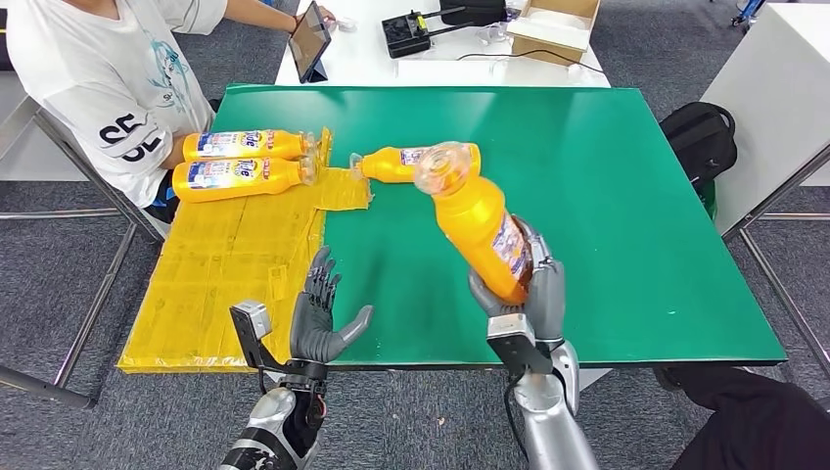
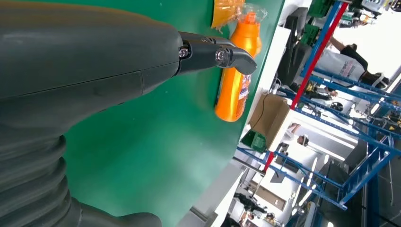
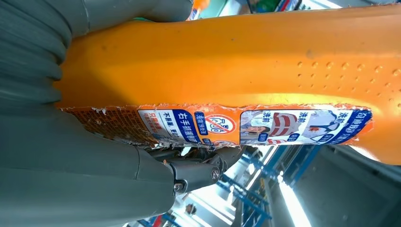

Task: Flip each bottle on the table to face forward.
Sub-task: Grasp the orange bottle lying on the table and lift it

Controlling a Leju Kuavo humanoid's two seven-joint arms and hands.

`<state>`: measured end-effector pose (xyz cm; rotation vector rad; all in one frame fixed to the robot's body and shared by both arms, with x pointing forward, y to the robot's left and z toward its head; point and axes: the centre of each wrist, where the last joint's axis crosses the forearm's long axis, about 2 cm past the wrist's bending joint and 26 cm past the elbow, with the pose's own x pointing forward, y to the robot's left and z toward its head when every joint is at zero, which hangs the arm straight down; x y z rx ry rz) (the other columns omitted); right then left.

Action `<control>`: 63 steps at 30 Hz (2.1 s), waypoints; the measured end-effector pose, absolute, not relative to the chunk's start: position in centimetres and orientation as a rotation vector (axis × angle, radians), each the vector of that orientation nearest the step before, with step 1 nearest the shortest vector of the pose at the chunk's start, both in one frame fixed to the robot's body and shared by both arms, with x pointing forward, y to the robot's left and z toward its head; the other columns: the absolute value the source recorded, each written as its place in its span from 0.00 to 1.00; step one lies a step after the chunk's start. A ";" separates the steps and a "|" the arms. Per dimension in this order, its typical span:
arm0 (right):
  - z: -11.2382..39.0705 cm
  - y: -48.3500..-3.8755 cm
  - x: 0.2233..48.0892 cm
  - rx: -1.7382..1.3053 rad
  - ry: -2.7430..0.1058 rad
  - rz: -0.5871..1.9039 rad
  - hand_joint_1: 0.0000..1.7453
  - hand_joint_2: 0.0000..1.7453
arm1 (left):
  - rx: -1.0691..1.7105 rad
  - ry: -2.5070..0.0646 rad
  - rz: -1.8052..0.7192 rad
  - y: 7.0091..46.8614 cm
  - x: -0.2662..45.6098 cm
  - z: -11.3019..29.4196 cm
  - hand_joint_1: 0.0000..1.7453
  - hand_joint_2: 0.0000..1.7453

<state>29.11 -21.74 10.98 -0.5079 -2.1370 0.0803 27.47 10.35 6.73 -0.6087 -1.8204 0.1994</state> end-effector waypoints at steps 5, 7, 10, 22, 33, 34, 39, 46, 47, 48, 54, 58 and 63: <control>10.7 -21.4 28.8 -0.494 -2.127 0.082 1.00 1.00 | -0.634 -1.819 0.194 10.2 27.4 6.8 0.00 1.00; 10.6 -21.1 28.7 -0.473 -2.124 0.100 1.00 1.00 | -0.681 -1.818 0.185 10.1 27.4 6.9 0.00 1.00; 9.8 -19.9 28.4 -0.406 -2.098 0.134 1.00 1.00 | -0.755 -1.827 0.158 9.7 27.3 7.2 0.00 1.00; 4.8 -13.4 25.7 -0.153 -1.894 0.276 1.00 1.00 | -0.933 -1.891 0.057 8.8 26.7 9.2 0.00 1.00; 3.4 -9.5 24.7 -0.093 -1.831 0.394 1.00 1.00 | -0.928 -1.872 -0.006 8.2 26.4 8.7 0.00 1.00; 3.3 -9.4 24.7 -0.092 -1.829 0.400 1.00 1.00 | -0.924 -1.865 -0.008 8.1 26.4 8.6 0.00 1.00; 3.2 -9.0 24.5 -0.097 -1.834 0.436 1.00 1.00 | -0.880 -1.829 -0.037 8.1 26.3 7.6 0.00 1.00; 2.9 -8.9 24.3 -0.096 -1.824 0.454 1.00 1.00 | -0.830 -1.790 -0.073 8.0 26.2 6.6 0.00 1.00; 2.9 -8.9 24.3 -0.096 -1.822 0.455 1.00 1.00 | -0.830 -1.787 -0.074 8.0 26.2 6.5 0.00 1.00; 2.9 -8.9 24.3 -0.096 -1.820 0.456 1.00 1.00 | -0.829 -1.785 -0.075 8.0 26.2 6.5 0.00 1.00; 2.7 -8.9 24.1 -0.095 -1.813 0.460 1.00 1.00 | -0.827 -1.776 -0.078 8.0 26.1 6.3 0.00 1.00; 2.7 -9.0 24.1 -0.095 -1.811 0.461 1.00 1.00 | -0.805 -1.776 -0.085 8.0 26.2 6.2 0.00 1.00; 2.7 -9.0 24.3 -0.095 -1.810 0.465 1.00 1.00 | -0.737 -1.781 -0.095 8.0 26.5 6.0 0.03 1.00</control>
